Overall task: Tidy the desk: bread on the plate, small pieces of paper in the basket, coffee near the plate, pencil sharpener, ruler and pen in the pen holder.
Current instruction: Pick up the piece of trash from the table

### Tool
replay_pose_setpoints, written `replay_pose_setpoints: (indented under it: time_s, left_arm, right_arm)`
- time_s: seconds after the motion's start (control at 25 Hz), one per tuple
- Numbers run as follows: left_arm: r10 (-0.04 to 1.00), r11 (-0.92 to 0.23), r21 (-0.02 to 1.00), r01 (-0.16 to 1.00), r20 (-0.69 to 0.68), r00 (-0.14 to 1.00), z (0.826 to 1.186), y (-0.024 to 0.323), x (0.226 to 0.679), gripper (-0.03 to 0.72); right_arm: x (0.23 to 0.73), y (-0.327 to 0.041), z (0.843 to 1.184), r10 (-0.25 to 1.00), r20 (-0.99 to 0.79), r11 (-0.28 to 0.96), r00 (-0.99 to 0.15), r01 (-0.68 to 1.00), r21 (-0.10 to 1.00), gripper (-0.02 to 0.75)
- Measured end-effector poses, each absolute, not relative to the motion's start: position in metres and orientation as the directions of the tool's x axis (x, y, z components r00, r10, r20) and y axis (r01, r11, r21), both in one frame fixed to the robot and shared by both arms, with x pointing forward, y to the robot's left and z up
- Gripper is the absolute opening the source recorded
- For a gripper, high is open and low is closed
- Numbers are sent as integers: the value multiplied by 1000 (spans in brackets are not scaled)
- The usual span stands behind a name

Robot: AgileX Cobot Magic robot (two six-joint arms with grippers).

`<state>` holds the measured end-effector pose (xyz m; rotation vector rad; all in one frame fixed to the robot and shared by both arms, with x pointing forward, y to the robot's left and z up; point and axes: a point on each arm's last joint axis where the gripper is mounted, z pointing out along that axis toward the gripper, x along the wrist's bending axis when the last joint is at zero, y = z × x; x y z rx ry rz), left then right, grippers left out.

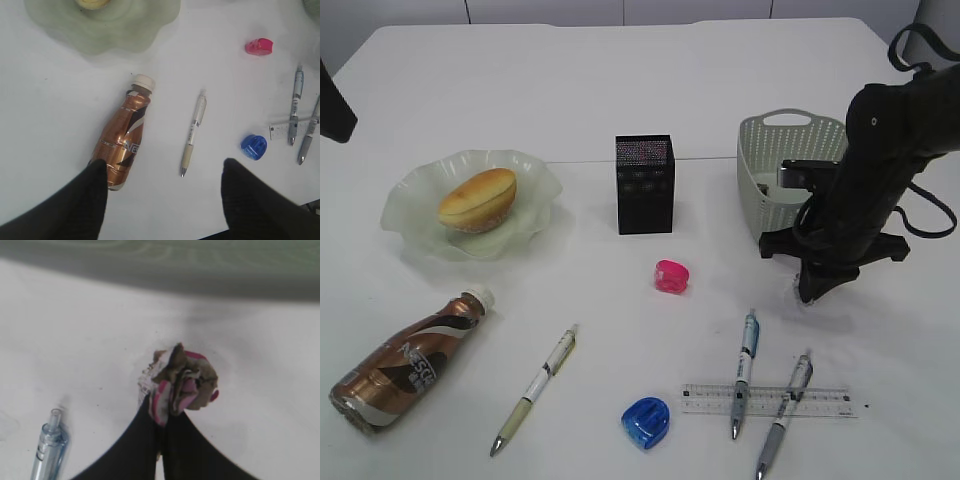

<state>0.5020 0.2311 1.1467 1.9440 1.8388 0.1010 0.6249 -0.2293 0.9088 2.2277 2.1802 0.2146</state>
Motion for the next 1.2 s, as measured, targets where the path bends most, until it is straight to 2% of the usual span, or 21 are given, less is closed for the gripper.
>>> replay_pose_setpoints:
  time_s: [0.84,1.2]
  left_arm:
    - [961,-1,374,927,-255,104,1147,231,502,515]
    - [961,-1,374,927,-255,104,1147,231,502,515]
  right_arm:
    - [625,-230,909,997,77,-18,9,994,108,13]
    - [635,-230,934,998,68,0,-11,987,161,13]
